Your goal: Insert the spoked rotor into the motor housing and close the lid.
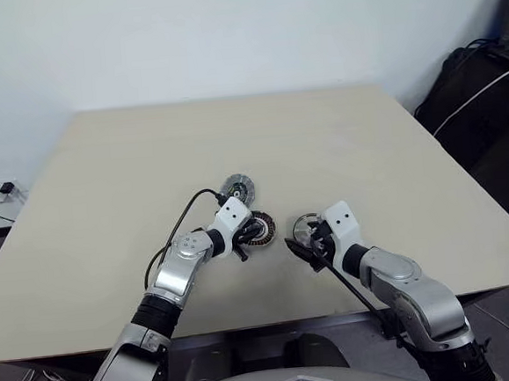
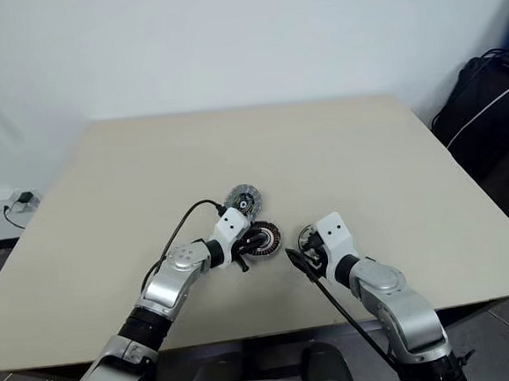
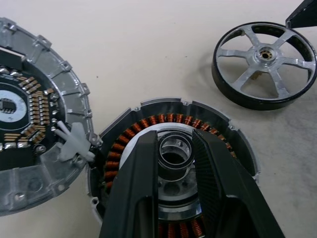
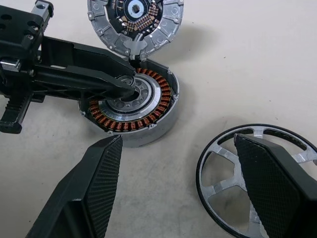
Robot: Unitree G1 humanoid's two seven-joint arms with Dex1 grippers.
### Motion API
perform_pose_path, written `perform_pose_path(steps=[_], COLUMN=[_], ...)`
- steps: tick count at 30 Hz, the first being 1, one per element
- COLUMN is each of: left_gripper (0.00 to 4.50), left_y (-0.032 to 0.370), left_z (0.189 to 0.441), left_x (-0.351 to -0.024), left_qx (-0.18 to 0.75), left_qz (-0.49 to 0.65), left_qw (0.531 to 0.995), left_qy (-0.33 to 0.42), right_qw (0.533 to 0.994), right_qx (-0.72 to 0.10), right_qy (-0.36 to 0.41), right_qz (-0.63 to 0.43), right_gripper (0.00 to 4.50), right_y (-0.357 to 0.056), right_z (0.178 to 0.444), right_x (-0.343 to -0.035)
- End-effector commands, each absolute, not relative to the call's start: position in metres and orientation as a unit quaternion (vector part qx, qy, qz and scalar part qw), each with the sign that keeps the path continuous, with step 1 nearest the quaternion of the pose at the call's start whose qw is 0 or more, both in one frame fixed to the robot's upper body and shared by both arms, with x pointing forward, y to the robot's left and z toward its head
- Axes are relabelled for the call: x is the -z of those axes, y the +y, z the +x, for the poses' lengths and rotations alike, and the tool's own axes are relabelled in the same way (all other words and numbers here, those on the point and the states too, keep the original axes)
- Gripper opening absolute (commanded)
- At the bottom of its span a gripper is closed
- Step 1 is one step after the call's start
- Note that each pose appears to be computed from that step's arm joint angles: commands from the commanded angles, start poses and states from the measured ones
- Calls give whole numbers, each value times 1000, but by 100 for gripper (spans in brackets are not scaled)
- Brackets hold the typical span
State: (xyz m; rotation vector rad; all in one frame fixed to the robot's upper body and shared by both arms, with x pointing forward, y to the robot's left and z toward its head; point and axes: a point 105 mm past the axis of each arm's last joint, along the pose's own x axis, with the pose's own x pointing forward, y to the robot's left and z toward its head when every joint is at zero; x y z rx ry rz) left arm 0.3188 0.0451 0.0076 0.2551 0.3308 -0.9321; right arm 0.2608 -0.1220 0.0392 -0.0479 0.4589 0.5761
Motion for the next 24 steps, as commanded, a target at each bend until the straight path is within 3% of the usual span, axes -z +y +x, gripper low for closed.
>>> perform_pose_path(steps=[1,6,7,12,14,17,22,24], left_gripper=[66,66,138,294,294,233,70,5], left_y=[42,40,40,36,37,41,45,50], left_z=[326,325,324,325,325,322,312,306], left_x=[-18,-16,-17,-29,-33,-39,-50,-51], left_qx=[446,448,449,449,450,450,452,450], left_qz=[137,124,118,95,92,89,71,68], left_qw=[874,873,873,880,881,883,885,886], left_qy=[139,146,146,121,113,104,89,88], right_qw=[938,938,938,937,937,936,937,937], right_qx=[-282,-283,-284,-287,-287,-288,-289,-288], right_qy=[200,199,199,199,199,200,196,197], right_qz=[-27,-28,-27,-26,-26,-27,-26,-29], right_gripper=[383,383,383,383,383,383,383,343], right_y=[-121,-121,-121,-120,-120,-120,-117,-114], right_z=[266,266,266,265,265,265,267,269], right_x=[-50,-50,-50,-51,-51,-51,-53,-53])
